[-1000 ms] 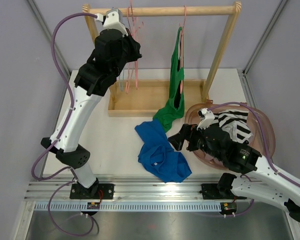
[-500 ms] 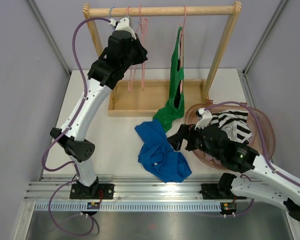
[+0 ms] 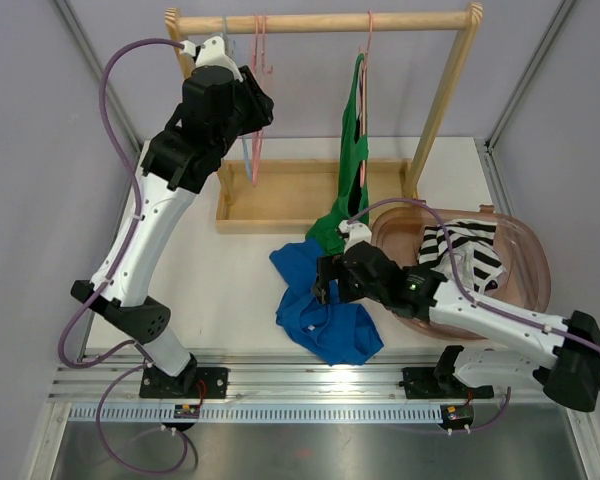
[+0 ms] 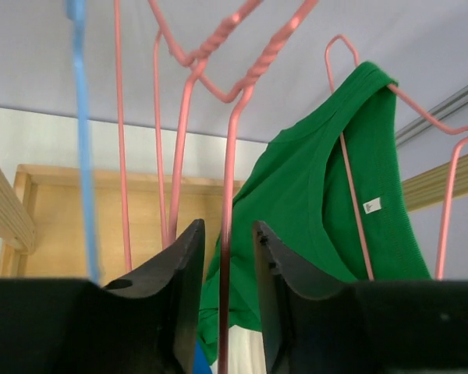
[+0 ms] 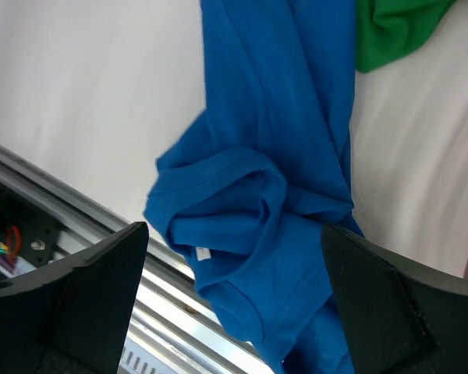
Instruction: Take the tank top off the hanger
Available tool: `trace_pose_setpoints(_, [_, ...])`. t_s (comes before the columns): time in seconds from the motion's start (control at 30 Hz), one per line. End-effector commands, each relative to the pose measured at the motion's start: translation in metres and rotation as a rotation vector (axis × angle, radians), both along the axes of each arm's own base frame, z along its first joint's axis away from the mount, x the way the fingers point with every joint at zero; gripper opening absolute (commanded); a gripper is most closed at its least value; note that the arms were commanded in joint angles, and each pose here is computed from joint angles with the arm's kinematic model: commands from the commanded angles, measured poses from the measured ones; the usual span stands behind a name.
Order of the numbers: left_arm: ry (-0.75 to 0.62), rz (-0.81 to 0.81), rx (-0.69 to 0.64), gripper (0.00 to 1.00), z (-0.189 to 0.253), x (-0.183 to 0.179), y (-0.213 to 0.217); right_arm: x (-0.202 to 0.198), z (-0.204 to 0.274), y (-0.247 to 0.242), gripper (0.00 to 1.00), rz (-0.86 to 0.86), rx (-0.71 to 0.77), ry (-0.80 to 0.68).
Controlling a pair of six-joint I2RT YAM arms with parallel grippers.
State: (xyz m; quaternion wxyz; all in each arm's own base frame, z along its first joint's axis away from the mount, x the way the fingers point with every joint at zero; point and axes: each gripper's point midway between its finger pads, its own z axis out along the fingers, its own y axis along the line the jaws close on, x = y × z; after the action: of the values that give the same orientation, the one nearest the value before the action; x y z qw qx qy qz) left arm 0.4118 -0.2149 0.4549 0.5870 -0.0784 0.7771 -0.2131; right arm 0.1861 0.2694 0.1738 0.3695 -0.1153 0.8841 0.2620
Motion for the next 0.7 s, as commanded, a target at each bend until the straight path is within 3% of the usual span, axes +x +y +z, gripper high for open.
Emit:
trace_pose_setpoints(0.0, [-0.059, 0.029, -0.018, 0.39, 0.026, -0.011, 0.017, 0.007, -0.008, 0.015, 0.99, 0.015, -0.021, -0.001])
trace_pose_setpoints(0.03, [-0.056, 0.029, -0.016, 0.47, 0.026, -0.012, 0.018, 0.010, -0.012, 0.015, 0.99, 0.002, -0.034, 0.001])
trace_pose_setpoints(0.13, [-0.060, 0.000, -0.017, 0.58, 0.028, -0.020, 0.018, 0.016, -0.034, 0.016, 1.00, -0.024, -0.102, 0.030])
trace_pose_setpoints(0.43, [-0.109, -0.176, -0.070, 0.79, 0.037, -0.076, 0.014, 0.011, -0.098, 0.041, 1.00, 0.043, -0.244, 0.147])
trace_pose_setpoints(0.5, [-0.116, -0.184, -0.053, 0.99, 0.036, -0.087, 0.021, 0.010, -0.117, 0.042, 1.00, 0.046, -0.299, 0.175])
trace_pose_setpoints(0.6, [-0.132, -0.164, -0.036, 0.99, 0.035, -0.109, 0.039, 0.005, -0.141, 0.042, 0.99, 0.060, -0.364, 0.207])
trace_pose_setpoints(0.63, [-0.159, -0.154, -0.042, 0.99, 0.042, -0.124, 0.050, 0.000, -0.146, 0.046, 0.94, 0.083, -0.362, 0.225])
trace_pose_setpoints(0.67, [-0.139, -0.144, -0.026, 0.99, 0.029, -0.126, 0.054, -0.003, -0.151, 0.050, 0.83, 0.102, -0.365, 0.227])
